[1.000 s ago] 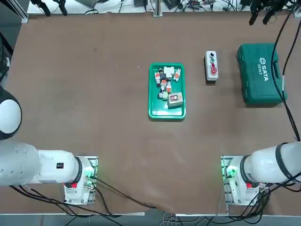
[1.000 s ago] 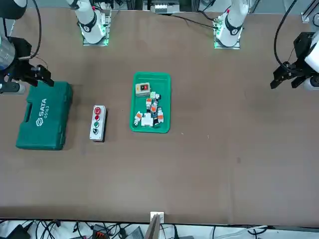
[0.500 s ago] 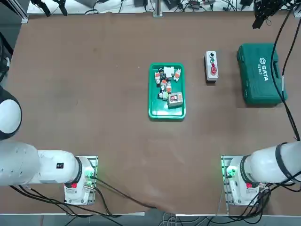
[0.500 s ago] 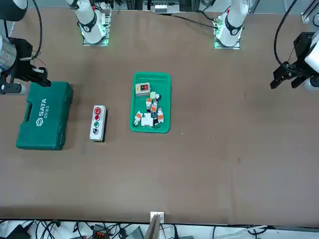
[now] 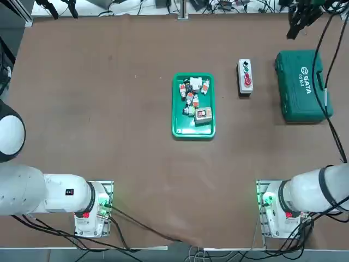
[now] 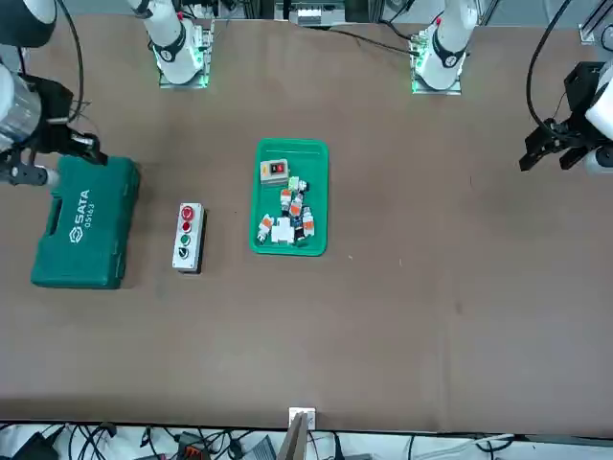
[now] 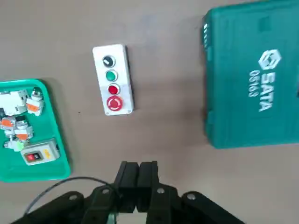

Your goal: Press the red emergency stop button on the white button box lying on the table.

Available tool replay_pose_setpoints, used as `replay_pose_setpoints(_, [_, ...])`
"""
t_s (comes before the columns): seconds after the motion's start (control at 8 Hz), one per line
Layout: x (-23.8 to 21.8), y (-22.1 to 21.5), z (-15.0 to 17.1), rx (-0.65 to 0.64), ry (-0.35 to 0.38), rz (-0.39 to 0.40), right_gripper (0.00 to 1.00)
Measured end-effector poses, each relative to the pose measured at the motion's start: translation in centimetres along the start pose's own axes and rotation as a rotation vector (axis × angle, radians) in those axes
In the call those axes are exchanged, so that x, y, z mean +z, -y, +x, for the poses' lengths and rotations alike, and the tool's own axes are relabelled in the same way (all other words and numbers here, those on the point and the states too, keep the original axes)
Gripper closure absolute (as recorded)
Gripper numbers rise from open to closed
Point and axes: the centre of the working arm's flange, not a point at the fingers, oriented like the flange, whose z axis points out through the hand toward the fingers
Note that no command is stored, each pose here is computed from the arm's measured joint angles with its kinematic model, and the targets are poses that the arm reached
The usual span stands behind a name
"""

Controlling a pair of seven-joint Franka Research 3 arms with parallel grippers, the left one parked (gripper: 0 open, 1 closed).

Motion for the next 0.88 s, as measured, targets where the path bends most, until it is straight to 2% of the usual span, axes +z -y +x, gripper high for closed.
replay_pose_setpoints(0.12, [2.0, 1.4, 0.1, -0.006, 0.015, -0.002, 0.99])
replay_pose_setpoints(0.38, [7.3, 4.4, 0.5, -0.003, -0.008, -0.009, 0.99])
replay_pose_setpoints(0.88, [16.9, 4.2, 1.5, 0.029, -0.107, 0.01, 0.99])
